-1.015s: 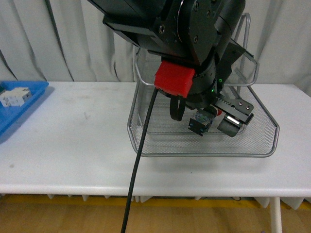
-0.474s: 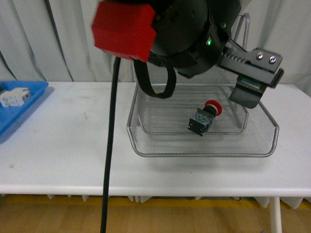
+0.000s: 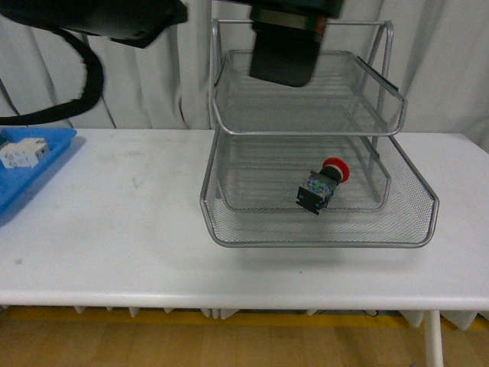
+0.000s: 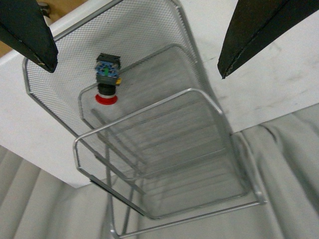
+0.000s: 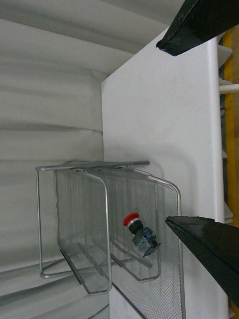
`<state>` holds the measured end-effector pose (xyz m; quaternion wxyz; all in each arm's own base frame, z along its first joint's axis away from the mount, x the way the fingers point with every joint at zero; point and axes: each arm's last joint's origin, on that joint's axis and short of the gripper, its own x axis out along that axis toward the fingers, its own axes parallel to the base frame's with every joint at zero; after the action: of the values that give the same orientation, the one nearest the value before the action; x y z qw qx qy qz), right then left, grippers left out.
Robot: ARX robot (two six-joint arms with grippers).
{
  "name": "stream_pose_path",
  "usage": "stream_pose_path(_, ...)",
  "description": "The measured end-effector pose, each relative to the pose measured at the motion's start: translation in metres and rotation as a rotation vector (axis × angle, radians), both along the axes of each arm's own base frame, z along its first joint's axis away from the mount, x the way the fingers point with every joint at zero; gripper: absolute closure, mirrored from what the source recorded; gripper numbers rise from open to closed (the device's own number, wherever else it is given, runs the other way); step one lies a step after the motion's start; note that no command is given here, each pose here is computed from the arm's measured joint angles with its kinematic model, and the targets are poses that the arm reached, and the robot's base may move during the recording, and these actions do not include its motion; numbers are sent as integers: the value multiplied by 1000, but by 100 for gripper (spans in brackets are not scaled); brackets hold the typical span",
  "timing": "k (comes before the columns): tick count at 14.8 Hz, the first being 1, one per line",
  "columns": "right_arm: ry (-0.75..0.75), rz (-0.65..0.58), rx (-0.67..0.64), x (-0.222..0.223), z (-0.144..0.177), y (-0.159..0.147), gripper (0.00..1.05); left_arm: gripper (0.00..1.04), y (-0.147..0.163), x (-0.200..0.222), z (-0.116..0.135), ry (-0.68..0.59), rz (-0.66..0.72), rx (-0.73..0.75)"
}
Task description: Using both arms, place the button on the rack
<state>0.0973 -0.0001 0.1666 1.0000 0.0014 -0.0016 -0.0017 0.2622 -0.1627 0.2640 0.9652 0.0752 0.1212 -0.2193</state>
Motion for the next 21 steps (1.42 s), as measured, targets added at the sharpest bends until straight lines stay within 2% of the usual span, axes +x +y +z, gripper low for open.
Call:
stream_pose_path(1, 0, 0, 0, 0, 0, 0, 6, 10, 8, -6, 2, -70, 69, -33)
stream_pose_path(2, 0, 2, 0, 0, 0, 0, 6, 25, 36, -20, 1, -209, 296, -115)
stream_pose_path(4, 0, 2, 0, 0, 0, 0, 6, 48, 91, -49, -17, -271, 471, -153)
stream_pose_path(7, 0, 3, 0, 0, 0, 0, 6, 79, 112, -72, -47, -230, 438, -137)
stream_pose_path(9, 0, 3, 0, 0, 0, 0, 6, 97, 124, -82, -55, -235, 445, -140)
stream_pose_path(10, 0, 3, 0, 0, 0, 0, 6, 103, 130, -89, -58, -250, 448, -148)
stream_pose_path(14, 0, 3, 0, 0, 0, 0, 6, 103, 145, -110, -75, -237, 442, -146)
stream_pose_path(21, 0, 2, 0, 0, 0, 0, 6, 103, 164, -128, -87, -239, 465, -146)
